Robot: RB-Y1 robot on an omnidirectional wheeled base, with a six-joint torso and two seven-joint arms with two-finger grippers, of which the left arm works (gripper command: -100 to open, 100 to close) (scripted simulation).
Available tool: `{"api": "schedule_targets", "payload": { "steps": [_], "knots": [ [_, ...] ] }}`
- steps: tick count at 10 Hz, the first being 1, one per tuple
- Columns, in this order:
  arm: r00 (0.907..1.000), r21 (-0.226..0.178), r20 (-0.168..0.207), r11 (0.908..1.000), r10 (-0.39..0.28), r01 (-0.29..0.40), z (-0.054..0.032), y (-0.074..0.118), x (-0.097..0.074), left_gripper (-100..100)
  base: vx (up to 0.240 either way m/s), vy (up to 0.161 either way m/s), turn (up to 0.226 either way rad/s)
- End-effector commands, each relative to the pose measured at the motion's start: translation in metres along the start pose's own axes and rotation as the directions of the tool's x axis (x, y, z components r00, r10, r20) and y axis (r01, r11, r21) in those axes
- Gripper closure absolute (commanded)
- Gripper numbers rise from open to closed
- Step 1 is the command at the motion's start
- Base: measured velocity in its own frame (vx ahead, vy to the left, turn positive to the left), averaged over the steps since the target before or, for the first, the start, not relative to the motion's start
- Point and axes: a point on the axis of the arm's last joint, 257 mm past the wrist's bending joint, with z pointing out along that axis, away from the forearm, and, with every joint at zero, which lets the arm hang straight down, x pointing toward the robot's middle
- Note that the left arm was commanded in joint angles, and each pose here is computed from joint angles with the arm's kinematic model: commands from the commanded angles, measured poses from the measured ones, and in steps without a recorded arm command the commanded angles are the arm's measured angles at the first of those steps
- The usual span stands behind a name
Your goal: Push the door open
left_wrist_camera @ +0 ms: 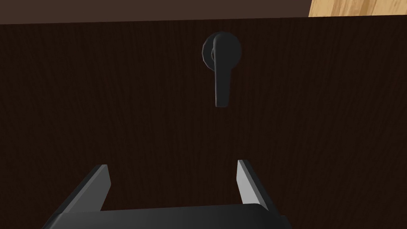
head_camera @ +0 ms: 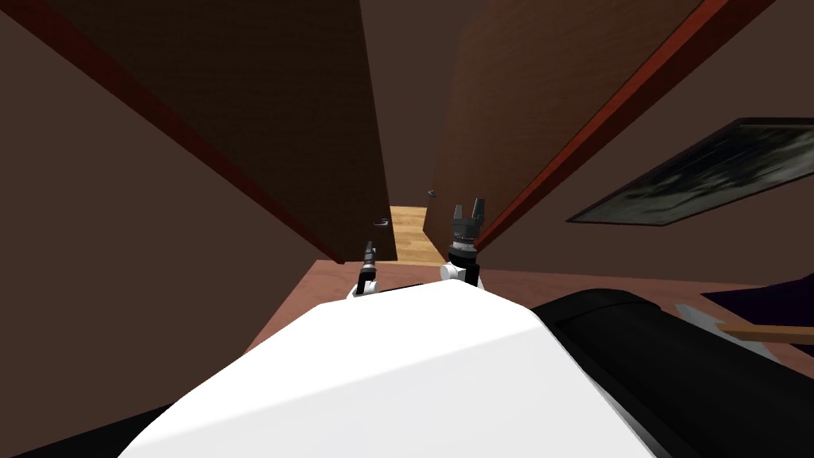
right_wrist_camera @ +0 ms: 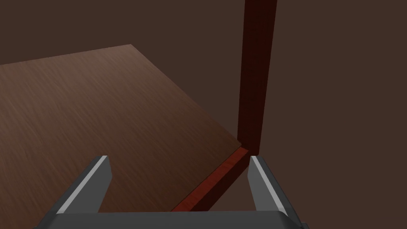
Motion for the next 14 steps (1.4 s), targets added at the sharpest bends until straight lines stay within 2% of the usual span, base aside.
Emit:
{"api": "schedule_targets", "payload": {
  "steps": [1,5,8,9,10,14],
  "knots": [
    [1.0,-0.018,-0.007,0.9998,-0.003,0.003,-0.0007,0.008,0.007,-100,0.043,0.095,-0.08],
    [0.9993,-0.074,-0.031,0.9971,-0.018,0.016,-0.0048,0.03,0.03,-100,0.049,0.128,-0.161],
    [0.9986,-0.099,-0.043,0.9947,-0.029,0.024,-0.0074,0.04,0.043,-100,0.035,0.113,-0.096],
    [0.9988,-0.094,-0.041,0.9953,-0.027,0.023,-0.0074,0.038,0.04,-100,0.011,0.041,-0.018],
    [0.9993,-0.096,-0.038,0.9953,0.003,-0.006,-0.008,0.041,0.023,-100,0.128,0.001,-0.036],
    [0.9992,-0.097,-0.029,0.9948,0.029,-0.031,-0.009,0.044,0.005,-100,0.193,-0.038,-0.022]
  ]
}}
